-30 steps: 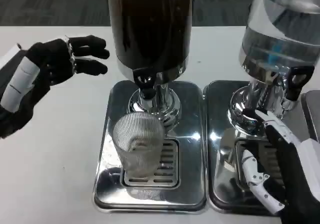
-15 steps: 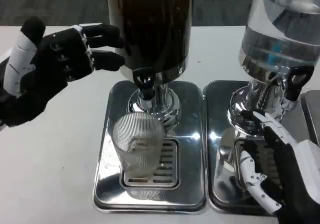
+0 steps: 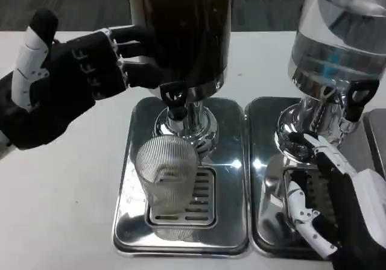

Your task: Grasp the cup under the faucet to collect the drink, then remove the cup.

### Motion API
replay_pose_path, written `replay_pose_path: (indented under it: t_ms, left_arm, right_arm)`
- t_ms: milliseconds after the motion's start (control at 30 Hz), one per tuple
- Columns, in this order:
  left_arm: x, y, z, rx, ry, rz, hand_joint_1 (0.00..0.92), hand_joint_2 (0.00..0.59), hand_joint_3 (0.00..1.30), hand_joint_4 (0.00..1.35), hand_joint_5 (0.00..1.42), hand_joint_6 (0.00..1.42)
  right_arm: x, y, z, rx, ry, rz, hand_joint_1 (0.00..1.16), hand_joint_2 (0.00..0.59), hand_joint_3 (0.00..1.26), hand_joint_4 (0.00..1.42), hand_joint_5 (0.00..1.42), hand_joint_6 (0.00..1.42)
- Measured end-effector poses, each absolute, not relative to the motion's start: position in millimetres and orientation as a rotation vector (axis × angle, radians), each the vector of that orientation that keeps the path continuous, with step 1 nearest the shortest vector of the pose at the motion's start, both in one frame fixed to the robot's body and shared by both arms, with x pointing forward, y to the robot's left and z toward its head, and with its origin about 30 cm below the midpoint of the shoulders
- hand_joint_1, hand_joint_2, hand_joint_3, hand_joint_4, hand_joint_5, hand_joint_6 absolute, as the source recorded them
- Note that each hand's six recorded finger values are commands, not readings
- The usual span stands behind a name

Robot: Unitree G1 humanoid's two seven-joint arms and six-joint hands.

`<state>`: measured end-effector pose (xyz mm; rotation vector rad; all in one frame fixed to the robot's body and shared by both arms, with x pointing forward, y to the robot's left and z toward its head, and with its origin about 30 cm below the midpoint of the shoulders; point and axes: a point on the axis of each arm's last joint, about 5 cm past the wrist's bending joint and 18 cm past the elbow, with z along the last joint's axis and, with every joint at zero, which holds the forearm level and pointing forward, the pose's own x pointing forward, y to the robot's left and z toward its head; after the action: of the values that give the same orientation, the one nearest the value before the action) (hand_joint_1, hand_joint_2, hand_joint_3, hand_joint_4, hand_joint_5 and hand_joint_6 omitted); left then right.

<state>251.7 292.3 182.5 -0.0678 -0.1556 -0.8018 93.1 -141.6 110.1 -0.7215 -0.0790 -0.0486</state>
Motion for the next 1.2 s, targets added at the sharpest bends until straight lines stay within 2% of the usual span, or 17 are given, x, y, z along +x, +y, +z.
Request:
replay_pose_path:
  t_ms: [1200]
  left_arm:
    - [269.7, 261.3, 180.3, -0.032, -0.102, -0.932, 0.0, 0.097, 0.26, 0.16, 0.24, 0.2]
  right_arm:
    - [89.9, -140.2, 108.2, -0.709, -0.068, -0.069, 0.44, 0.586, 0.21, 0.11, 0.1, 0.1]
